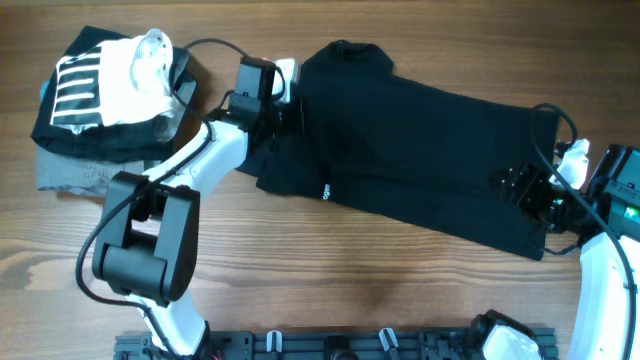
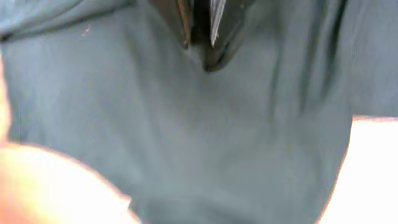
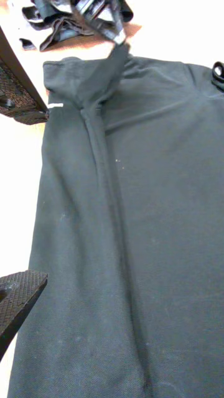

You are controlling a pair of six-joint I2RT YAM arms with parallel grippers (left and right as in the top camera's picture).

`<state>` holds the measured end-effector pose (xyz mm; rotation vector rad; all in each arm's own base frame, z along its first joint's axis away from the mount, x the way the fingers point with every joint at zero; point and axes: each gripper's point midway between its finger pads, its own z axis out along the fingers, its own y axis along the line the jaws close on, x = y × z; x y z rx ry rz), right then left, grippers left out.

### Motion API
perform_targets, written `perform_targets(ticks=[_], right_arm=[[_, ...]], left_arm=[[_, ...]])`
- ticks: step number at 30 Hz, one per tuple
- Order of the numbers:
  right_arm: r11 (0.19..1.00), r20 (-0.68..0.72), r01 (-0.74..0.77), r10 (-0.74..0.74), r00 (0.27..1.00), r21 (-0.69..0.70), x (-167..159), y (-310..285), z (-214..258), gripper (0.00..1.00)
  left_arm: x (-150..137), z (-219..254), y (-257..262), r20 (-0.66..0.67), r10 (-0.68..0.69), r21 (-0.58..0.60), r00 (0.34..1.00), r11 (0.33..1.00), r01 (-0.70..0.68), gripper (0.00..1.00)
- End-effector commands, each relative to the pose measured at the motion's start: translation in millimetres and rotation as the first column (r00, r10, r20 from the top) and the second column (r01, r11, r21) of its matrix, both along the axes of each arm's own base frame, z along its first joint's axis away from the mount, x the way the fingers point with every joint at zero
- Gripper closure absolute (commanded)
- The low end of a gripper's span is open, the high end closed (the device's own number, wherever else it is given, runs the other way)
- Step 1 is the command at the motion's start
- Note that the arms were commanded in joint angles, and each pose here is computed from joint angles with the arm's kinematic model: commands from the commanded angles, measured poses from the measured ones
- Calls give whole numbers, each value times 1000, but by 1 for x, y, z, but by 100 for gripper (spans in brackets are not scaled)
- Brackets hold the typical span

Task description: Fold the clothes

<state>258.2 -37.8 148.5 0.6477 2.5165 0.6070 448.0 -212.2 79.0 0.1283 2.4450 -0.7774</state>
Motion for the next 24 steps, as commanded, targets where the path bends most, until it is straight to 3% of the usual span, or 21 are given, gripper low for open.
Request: perform_targets(ticks=[1, 4, 8, 9, 13, 15, 20, 24], right_arm=[[1000, 43, -20, 20, 999, -8, 4, 1, 11, 20], [1000, 40, -20, 20, 999, -7, 3, 1, 10, 20], [1000, 40, -20, 20, 999, -7, 3, 1, 11, 20], [1000, 40, -20, 20, 999, -7, 3, 1, 10, 19], [999, 25, -4, 5, 1000, -37, 2, -5, 8, 18], [999, 16, 2, -1, 1000, -49, 1, -7, 6, 18], [999, 16, 8, -8, 1000, -45, 2, -7, 6, 18], [999, 18, 11, -11, 1000, -45, 2, -7, 7, 18]], left_arm=[[10, 11, -10, 10, 32, -89, 999, 996, -31, 37], [-6, -5, -4, -71, 20, -47, 997, 999, -24, 41], [-44, -27, 6, -222, -25, 38, 975, 999, 34, 93], [-56, -31, 6, -258, -43, 55, 965, 997, 59, 96], [-101, -46, -8, -337, -188, 129, 923, 962, 243, 96], [-114, -55, -12, -357, -193, 206, 914, 938, 278, 96], [-114, -71, -30, -297, -217, 284, 930, 910, 303, 96], [-98, -90, -43, -247, -224, 276, 943, 916, 290, 96]])
